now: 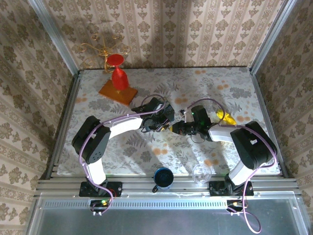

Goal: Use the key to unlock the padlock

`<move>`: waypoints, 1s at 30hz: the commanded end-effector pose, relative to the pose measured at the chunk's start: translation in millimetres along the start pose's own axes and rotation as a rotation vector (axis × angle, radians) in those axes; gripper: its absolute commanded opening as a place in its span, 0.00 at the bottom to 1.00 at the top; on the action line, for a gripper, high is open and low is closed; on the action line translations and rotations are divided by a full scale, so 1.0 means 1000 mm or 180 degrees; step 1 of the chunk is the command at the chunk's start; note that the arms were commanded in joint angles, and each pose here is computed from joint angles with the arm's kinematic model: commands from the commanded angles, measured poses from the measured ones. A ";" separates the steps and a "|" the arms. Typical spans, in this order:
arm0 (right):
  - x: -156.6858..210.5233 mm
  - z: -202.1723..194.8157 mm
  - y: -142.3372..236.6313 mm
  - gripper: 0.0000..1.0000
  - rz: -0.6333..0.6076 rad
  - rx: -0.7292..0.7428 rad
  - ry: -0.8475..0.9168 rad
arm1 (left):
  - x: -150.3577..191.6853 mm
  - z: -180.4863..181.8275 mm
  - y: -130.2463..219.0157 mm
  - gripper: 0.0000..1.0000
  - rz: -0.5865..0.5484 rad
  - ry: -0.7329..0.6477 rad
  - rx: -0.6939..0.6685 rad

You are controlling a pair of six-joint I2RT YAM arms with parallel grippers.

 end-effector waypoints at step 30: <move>-0.048 0.017 -0.009 0.00 -0.1050 0.0029 -0.0153 | 0.044 -0.013 -0.015 0.00 0.0540 -0.0080 0.0070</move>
Point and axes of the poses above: each hand's point on the last joint's axis, 136 mm out from that joint toward the fingers, its own y axis back along the fingers, its own z axis along the line the jaws close on, x = y × z, the point moved 6 cm from there along y, back along the fingers, and after that the axes turned 7 degrees about y, right-handed, at the moved point
